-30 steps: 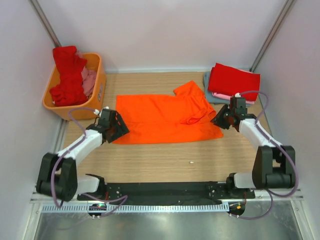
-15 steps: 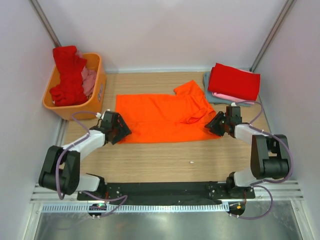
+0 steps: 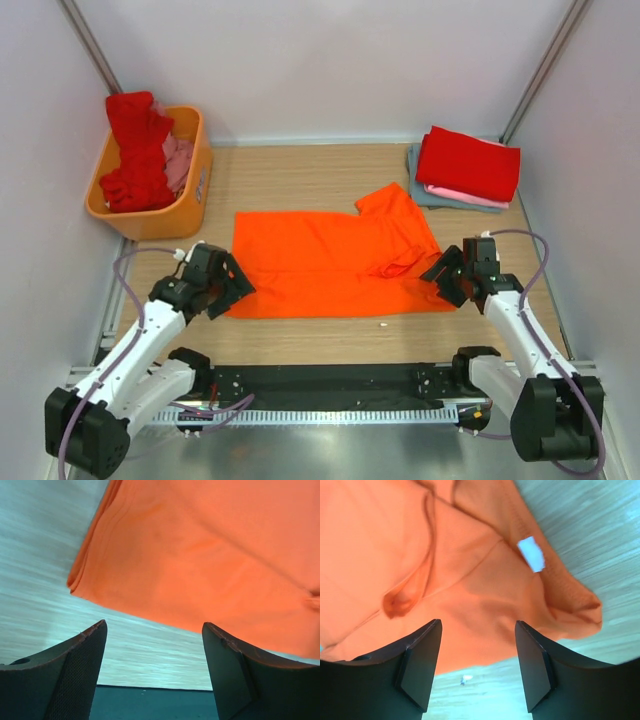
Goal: Fold and stack the t-shirts
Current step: Fold the tshirt
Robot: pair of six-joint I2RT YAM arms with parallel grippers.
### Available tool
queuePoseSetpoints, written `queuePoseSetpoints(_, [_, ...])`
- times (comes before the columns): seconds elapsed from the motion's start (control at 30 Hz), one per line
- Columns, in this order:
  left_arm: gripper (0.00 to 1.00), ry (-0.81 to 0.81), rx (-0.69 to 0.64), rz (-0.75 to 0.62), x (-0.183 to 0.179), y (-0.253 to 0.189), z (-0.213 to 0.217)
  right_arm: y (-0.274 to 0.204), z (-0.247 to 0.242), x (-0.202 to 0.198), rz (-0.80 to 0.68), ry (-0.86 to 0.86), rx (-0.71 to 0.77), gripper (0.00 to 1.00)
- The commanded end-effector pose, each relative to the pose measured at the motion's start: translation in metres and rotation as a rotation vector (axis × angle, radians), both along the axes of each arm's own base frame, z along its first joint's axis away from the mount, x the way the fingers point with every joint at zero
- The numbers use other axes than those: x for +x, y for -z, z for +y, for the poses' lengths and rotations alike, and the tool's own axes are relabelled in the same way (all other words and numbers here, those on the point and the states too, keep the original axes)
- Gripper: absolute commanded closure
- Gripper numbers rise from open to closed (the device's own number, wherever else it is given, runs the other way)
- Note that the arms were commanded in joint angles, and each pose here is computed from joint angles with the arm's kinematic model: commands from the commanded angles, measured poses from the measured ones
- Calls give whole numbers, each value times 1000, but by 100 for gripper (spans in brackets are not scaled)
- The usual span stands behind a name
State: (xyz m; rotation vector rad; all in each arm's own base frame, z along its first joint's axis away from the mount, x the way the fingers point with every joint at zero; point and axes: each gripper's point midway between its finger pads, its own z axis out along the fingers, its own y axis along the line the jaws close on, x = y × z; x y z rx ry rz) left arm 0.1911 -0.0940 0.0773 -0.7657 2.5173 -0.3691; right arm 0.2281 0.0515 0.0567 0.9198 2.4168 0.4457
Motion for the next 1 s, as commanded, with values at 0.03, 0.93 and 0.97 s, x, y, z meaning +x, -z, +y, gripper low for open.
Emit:
queuePoseSetpoints(0.03, [19, 139, 118, -142, 18, -73, 9, -40, 5, 12, -44, -40, -21, 34])
queuePoseSetpoints(0.93, [7, 317, 253, -433, 31, -126, 19, -14, 131, 94, 5, -217, -109, 59])
queuePoseSetpoints(0.97, [7, 315, 255, -431, 31, -126, 20, -17, 136, 100, -5, -222, -101, 60])
